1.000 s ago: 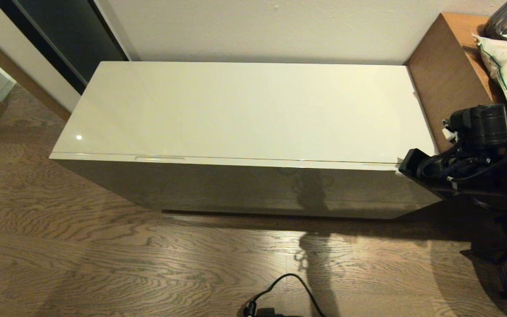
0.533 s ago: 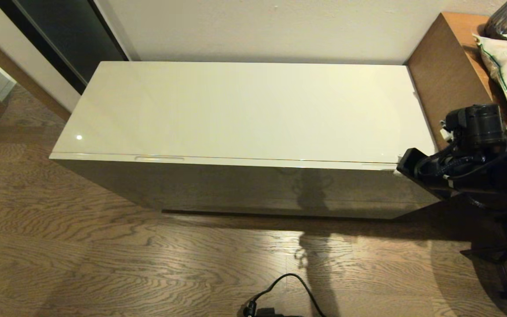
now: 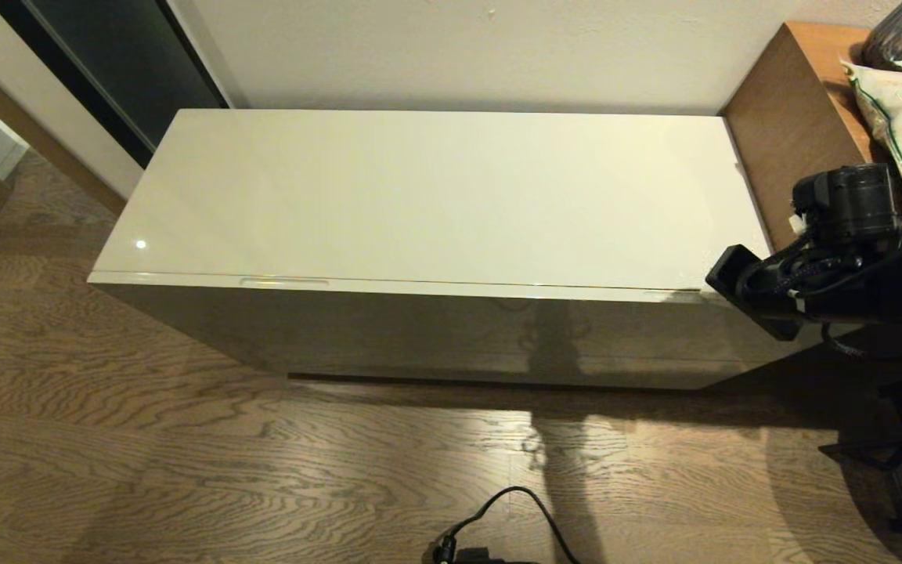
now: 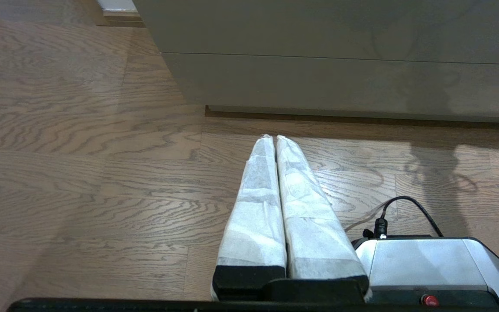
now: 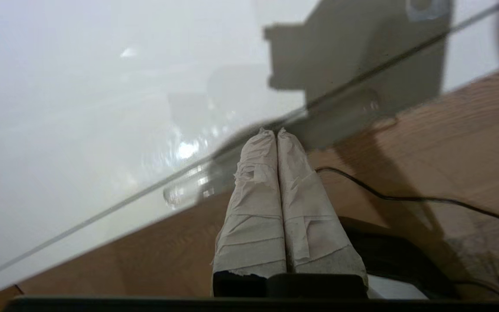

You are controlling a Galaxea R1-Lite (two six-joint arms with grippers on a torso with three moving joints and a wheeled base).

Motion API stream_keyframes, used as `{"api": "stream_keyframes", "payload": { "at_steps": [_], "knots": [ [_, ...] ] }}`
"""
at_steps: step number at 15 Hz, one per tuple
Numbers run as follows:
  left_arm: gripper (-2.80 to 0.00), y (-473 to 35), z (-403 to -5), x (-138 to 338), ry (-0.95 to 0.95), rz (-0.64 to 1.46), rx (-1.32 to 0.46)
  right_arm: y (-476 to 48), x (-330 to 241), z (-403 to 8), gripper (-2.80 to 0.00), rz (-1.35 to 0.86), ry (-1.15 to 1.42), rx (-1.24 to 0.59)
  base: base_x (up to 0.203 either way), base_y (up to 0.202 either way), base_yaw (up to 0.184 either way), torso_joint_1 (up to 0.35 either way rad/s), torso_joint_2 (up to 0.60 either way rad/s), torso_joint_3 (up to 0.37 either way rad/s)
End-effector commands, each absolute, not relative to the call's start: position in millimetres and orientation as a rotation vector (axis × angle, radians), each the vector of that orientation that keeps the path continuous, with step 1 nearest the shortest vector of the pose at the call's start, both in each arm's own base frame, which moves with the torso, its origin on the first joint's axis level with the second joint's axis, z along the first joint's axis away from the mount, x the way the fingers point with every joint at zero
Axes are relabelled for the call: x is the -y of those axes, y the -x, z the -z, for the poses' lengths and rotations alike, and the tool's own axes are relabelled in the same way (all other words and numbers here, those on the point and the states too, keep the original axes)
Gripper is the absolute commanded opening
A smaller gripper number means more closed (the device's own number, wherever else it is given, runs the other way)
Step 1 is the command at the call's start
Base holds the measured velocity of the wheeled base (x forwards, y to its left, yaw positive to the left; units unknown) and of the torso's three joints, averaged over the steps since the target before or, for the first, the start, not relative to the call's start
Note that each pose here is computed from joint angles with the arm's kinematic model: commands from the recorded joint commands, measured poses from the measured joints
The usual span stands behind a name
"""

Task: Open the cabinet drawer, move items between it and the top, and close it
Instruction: Open the drawer

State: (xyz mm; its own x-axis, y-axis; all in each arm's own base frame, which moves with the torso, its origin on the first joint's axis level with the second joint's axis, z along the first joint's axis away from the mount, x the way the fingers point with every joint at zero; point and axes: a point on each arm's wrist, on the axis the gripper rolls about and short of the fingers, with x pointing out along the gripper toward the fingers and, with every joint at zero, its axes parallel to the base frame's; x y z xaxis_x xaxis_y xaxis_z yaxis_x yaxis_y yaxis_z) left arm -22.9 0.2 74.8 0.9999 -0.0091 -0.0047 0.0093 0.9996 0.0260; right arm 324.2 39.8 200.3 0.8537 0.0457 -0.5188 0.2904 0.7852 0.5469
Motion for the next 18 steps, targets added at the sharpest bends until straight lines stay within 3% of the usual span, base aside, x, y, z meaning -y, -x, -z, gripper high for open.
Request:
{"api": "stream_keyframes", "payload": {
  "at_steps": [1,8,18],
  "knots": [
    [-2.80,22.8,-74.9,-0.2,-0.026,0.009,-0.006,-334.4,-40.4,-189.9,-2.80,0.149,-0.672,-0.550,0.000,0.000,0.000,0.000,0.00,0.000],
    [-2.80,22.8,-74.9,-0.2,-0.026,0.009,-0.006,-339.7,-41.6,-180.6,-2.80,0.166,-0.696,-0.577,0.000,0.000,0.000,0.000,0.00,0.000],
    [-2.80,22.8,-74.9,-0.2,-0.026,0.009,-0.006,-298.0,-37.2,-111.8,-2.80,0.226,-0.637,-0.846,0.000,0.000,0.000,0.000,0.00,0.000]
  ]
}}
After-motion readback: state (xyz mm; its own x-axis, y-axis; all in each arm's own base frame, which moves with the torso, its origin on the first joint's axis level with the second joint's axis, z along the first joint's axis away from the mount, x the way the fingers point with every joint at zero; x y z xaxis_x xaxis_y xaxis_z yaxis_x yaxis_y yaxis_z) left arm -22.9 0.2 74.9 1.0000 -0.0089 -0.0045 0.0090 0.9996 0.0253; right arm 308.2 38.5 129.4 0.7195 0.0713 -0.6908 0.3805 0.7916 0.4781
